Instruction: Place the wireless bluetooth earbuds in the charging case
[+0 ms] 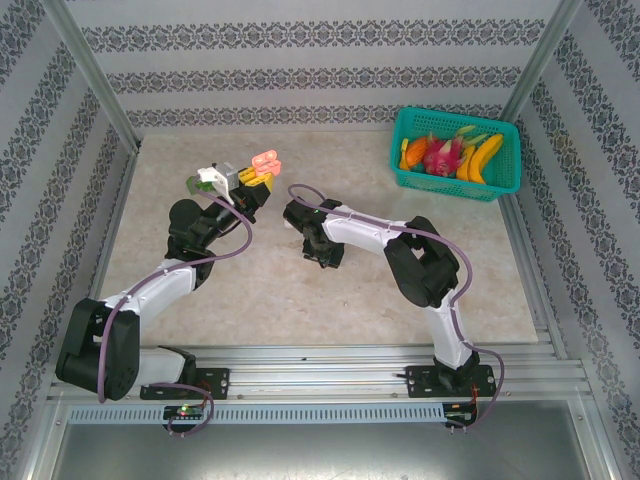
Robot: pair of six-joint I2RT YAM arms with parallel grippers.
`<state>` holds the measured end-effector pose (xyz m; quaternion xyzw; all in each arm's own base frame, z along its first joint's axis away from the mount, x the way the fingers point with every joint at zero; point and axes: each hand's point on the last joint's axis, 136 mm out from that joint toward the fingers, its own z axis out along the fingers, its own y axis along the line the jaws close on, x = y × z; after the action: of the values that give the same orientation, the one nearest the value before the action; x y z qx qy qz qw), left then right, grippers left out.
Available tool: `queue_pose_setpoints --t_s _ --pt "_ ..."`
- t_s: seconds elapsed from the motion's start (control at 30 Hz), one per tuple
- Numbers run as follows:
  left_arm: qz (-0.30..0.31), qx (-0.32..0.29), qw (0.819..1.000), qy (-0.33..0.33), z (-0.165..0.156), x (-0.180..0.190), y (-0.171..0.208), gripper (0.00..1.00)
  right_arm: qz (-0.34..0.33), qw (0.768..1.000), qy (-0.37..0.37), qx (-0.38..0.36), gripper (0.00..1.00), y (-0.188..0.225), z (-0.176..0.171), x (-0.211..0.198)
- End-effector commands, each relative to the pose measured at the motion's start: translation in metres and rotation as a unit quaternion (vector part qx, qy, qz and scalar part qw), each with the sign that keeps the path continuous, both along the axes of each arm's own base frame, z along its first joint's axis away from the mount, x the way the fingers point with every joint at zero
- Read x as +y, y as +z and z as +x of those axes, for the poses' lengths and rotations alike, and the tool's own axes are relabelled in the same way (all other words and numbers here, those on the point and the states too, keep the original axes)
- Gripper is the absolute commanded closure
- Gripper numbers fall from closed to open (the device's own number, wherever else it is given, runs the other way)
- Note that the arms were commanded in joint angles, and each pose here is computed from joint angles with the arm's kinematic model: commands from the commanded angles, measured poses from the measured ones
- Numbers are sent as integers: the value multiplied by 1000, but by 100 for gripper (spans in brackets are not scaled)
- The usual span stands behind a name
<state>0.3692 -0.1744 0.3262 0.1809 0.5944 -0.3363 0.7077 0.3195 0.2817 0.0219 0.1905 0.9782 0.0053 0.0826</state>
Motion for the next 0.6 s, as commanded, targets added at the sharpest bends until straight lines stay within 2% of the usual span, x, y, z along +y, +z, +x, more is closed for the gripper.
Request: queue_pose_setpoints --t_s 0.0,0.57 --pt "0 -19 1000 5 -1 5 7 100 -21 1000 -7 20 57 -12 -8 -8" --pt "-1 -19 1000 4 -2 5 8 100 -29 999 -12 31 58 -24 -14 -14"
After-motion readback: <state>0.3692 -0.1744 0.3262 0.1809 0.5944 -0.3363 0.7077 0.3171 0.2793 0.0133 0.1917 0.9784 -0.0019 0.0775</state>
